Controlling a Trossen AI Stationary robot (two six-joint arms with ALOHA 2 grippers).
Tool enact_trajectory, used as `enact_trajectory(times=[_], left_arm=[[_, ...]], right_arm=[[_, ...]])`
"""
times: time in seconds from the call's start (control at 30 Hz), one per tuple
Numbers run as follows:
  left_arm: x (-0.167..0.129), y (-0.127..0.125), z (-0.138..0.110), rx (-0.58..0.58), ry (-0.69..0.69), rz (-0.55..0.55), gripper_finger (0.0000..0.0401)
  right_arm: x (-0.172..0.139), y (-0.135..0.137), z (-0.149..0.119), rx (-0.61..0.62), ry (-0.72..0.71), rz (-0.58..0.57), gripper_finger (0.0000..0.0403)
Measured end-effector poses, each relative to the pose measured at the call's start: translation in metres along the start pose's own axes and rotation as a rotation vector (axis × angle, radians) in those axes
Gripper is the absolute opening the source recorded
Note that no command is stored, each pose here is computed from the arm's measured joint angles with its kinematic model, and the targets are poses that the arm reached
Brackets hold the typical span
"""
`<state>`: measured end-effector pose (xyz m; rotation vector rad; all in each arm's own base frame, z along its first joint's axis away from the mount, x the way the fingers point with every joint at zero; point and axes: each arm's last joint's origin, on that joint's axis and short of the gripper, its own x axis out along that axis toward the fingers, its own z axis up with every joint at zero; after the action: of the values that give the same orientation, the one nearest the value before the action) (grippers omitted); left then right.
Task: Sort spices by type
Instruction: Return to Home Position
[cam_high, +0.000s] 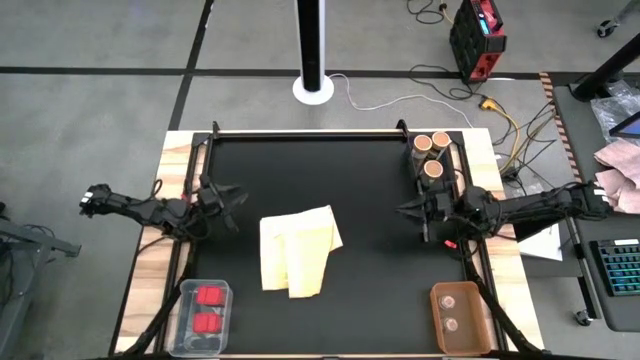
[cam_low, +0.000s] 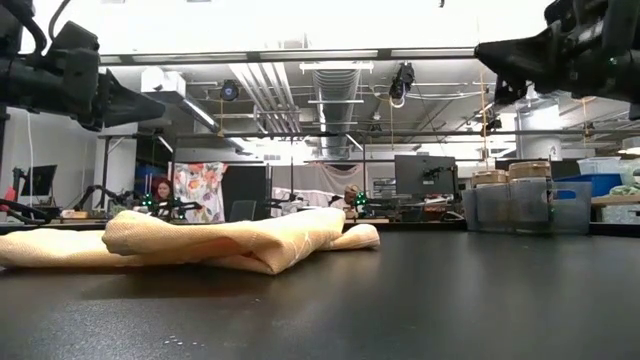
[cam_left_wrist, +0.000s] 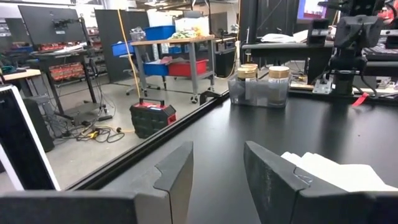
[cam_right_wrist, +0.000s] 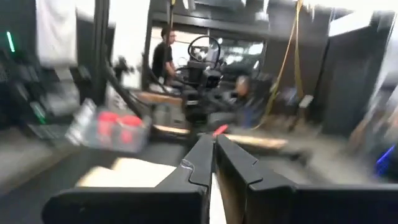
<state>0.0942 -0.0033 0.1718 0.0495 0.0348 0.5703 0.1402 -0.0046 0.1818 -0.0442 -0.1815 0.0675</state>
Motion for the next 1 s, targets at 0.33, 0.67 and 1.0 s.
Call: enact_trajectory(times=[0.33, 0.67, 1.0], left_arm=[[0.001, -0.001, -0.001, 0.013, 0.012, -0.001, 0.0127], [0.001, -0.001, -0.002, 0.017, 0.015, -0.001, 0.0127], [0.001, -0.002, -0.002, 0.020, 0.018, -0.001, 0.0127]], right_arm=[[-0.010, 0.003, 0.029, -0.602, -0.195, -0.046, 0.0013], [-0.029, 0.004, 0.049, -0.323, -0.364, -0.072, 0.0013], [-0.043, 0.008, 0.002, -0.135, 0.086, -0.049, 0.0013]])
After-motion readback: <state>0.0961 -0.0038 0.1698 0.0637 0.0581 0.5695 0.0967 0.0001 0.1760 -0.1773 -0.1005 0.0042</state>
